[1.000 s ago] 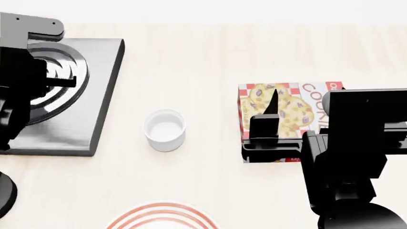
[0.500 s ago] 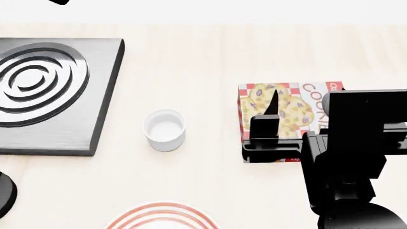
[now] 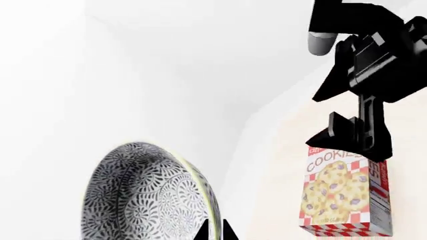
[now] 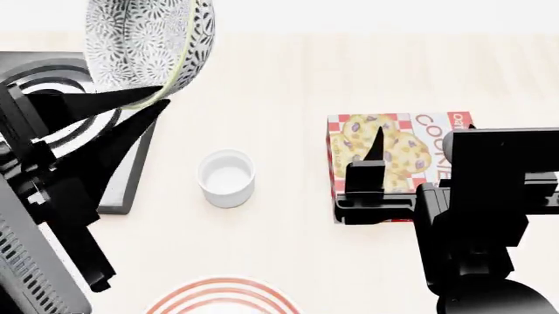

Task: Pick the akita bowl on the stove and place it on the plate.

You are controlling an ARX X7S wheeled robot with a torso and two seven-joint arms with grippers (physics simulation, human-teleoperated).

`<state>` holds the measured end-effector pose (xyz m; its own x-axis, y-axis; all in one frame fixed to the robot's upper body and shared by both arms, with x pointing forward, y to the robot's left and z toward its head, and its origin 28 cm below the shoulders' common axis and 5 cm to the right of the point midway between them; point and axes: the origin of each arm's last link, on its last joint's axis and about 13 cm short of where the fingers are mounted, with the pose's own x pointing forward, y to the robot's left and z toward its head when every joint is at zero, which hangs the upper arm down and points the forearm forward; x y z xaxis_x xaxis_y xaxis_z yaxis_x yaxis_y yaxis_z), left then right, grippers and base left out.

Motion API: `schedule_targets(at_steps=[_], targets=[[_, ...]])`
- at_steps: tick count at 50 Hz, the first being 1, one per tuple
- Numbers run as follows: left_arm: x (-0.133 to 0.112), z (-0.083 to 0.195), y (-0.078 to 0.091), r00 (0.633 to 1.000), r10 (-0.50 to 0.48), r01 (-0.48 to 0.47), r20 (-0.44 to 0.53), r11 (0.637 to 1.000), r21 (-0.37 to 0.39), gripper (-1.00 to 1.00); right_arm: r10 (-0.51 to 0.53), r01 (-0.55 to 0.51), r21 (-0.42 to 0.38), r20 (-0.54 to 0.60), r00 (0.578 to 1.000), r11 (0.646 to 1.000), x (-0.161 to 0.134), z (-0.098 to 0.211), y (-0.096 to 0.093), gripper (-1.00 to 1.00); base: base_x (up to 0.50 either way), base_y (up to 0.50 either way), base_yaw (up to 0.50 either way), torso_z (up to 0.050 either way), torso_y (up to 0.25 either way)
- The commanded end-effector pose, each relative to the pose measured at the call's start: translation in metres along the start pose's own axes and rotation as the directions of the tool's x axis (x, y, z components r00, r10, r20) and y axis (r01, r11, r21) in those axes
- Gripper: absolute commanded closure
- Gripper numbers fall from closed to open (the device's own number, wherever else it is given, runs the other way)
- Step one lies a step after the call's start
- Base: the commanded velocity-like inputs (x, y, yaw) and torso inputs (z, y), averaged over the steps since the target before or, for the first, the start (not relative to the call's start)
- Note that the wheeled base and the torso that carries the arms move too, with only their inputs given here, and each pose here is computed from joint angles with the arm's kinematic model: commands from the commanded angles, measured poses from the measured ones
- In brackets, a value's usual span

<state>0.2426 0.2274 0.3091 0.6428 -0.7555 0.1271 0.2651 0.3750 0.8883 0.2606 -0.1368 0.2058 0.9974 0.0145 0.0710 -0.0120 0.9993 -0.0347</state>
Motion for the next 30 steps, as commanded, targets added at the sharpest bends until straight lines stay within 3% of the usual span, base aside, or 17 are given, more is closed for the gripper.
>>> schedule_targets(at_steps=[1, 19, 30], targets=[[-0.023, 0.019, -0.025, 0.979, -0.198, 0.192, 0.046, 0.975, 0.111, 1.0, 0.0, 0.0, -0.001, 0.001, 1.0, 1.0, -0.005, 0.006, 0.002, -1.0, 0.0, 0.0, 0.0, 0.0, 0.0], [-0.036, 0.016, -0.043, 0.938, -0.345, 0.341, 0.022, 0.933, 0.118, 1.0, -0.001, 0.001, 0.0, 0.001, 1.0, 1.0, -0.005, 0.007, 0.002, -1.0, 0.0, 0.0, 0.0, 0.0, 0.0], [-0.025, 0.011, -0.04, 0.884, -0.467, 0.466, -0.034, 0.871, 0.157, 1.0, 0.0, 0.0, 0.0, 0.001, 1.0, 1.0, -0.004, 0.006, 0.002, -1.0, 0.0, 0.0, 0.0, 0.0, 0.001]])
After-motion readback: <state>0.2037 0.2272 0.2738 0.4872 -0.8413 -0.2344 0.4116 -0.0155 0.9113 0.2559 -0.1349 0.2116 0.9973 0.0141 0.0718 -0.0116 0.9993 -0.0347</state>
